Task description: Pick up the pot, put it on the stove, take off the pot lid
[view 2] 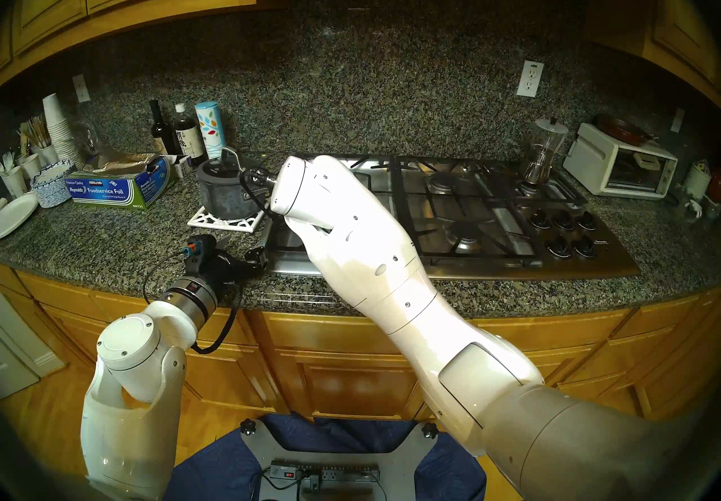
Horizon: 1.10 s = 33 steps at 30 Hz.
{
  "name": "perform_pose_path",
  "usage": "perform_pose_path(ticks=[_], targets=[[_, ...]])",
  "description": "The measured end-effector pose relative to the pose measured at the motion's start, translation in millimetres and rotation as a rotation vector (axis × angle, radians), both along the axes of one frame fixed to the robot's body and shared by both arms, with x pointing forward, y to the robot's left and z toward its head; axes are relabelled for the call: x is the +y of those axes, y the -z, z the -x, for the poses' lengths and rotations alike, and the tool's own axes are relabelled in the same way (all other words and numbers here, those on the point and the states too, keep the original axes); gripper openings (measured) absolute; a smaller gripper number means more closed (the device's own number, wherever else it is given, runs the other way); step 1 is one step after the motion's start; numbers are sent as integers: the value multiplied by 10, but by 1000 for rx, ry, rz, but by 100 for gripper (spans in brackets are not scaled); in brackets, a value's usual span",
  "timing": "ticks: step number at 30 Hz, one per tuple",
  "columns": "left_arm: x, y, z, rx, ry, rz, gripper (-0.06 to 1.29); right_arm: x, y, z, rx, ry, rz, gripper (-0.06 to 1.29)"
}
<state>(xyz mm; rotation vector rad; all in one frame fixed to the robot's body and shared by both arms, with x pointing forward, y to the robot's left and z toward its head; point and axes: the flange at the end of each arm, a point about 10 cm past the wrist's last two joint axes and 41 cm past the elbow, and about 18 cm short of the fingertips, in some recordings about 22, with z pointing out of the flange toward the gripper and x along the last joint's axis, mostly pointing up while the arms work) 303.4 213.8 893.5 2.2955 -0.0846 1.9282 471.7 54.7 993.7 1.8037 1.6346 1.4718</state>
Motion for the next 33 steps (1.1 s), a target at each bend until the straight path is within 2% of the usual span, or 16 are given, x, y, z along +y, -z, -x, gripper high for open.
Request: perform_pose_path(ticks=[11,22,33], targets=[[1,2,1,1,0,0,121,-187,-56,-103,-3,29,14,8],[1,4,1,1,0,1,121,-263,-125,-126,0,36,10,8],[4,10,1,3,0,1,121,-317,-313,-129,-24,41,-12,8]])
